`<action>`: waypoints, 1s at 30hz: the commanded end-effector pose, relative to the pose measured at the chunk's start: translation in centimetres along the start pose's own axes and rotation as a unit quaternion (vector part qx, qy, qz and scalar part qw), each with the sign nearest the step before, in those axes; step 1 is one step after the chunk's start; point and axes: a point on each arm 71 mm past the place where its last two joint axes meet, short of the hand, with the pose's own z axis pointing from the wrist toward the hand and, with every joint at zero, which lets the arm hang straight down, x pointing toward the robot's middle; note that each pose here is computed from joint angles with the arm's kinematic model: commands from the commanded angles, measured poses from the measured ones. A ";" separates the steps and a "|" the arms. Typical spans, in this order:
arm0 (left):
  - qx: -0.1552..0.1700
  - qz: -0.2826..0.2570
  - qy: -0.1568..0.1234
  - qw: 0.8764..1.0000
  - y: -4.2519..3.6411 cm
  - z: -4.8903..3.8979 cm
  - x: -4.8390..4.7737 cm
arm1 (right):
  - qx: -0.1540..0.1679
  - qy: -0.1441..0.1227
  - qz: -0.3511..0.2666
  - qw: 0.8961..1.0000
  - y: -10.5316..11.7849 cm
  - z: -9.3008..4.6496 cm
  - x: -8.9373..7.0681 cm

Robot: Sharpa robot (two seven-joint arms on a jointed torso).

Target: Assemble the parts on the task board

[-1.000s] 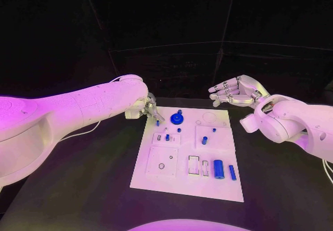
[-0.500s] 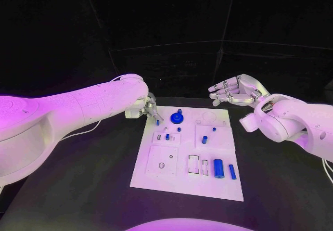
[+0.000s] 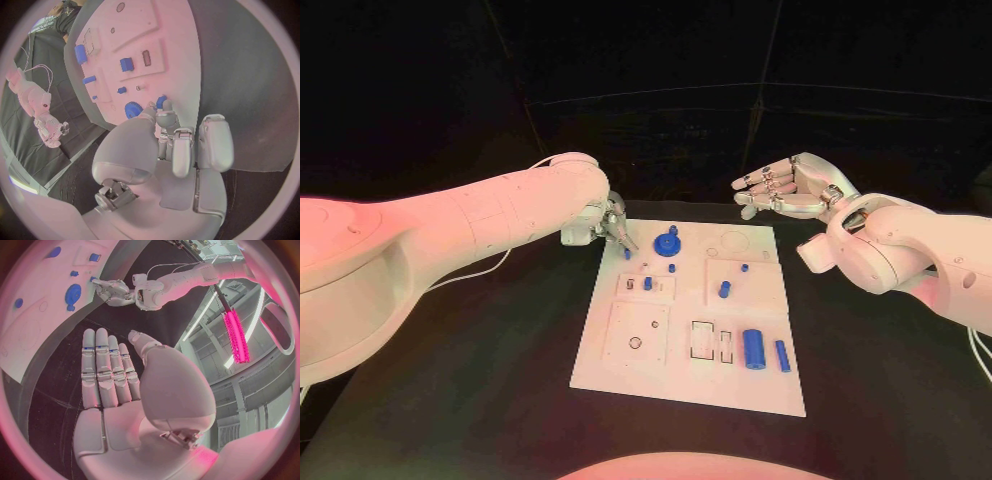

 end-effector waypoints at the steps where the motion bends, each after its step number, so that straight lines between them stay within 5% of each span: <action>1: 0.007 0.002 -0.001 1.000 -0.19 -0.05 -0.10 | -0.004 -0.001 0.001 1.000 0.2 0.1 0.0; 15: 0.024 -0.005 -0.005 1.000 -0.23 -0.17 -0.05 | -0.004 0.000 0.002 1.000 0.2 0.1 0.0; 30: 0.069 -0.095 -0.019 0.993 0.81 -1.34 0.46 | -0.003 0.000 0.001 1.000 0.1 0.1 -0.1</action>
